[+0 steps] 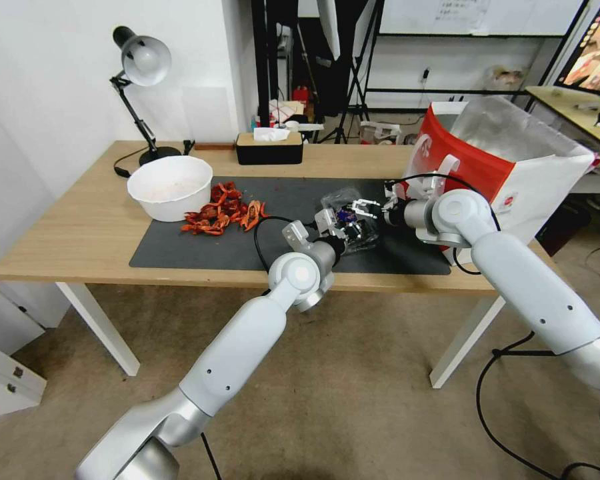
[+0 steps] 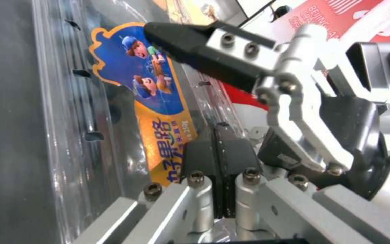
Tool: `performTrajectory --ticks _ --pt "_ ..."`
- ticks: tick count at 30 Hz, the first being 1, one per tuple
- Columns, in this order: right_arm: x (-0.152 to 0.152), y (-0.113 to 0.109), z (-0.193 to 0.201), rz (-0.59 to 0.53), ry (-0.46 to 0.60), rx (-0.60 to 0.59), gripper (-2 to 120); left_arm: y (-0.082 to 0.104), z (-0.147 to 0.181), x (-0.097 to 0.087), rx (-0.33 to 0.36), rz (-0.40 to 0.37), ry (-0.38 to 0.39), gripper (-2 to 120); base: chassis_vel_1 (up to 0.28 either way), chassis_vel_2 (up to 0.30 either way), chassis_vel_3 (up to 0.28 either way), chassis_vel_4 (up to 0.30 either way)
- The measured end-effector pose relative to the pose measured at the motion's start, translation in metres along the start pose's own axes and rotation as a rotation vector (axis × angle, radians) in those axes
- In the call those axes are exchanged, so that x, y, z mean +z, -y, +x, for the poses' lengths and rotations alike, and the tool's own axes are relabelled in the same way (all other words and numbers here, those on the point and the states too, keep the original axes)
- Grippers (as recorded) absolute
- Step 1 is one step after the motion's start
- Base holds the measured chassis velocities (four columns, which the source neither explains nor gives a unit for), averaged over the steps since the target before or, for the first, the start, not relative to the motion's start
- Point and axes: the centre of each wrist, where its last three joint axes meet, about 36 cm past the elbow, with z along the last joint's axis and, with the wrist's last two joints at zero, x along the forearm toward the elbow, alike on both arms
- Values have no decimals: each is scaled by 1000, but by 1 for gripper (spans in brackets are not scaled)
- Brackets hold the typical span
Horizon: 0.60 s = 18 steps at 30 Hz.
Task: Close the takeout container lid, then place the container into the takeout bag.
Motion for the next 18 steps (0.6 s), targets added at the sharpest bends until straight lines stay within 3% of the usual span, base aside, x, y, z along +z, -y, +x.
performTrajectory --ticks 5,7,18 --pt "2 0 -1 -3 -4 0 84 -1 1 -1 -2 -1 1 0 0 0 0 0" --pt "4 0 -1 -4 -7 0 72 -1 2 -1 -1 -2 3 0 0 0 0 0" --pt "6 0 4 -9 -8 7 34 1 3 0 2 -1 3 0 0 0 0 0"
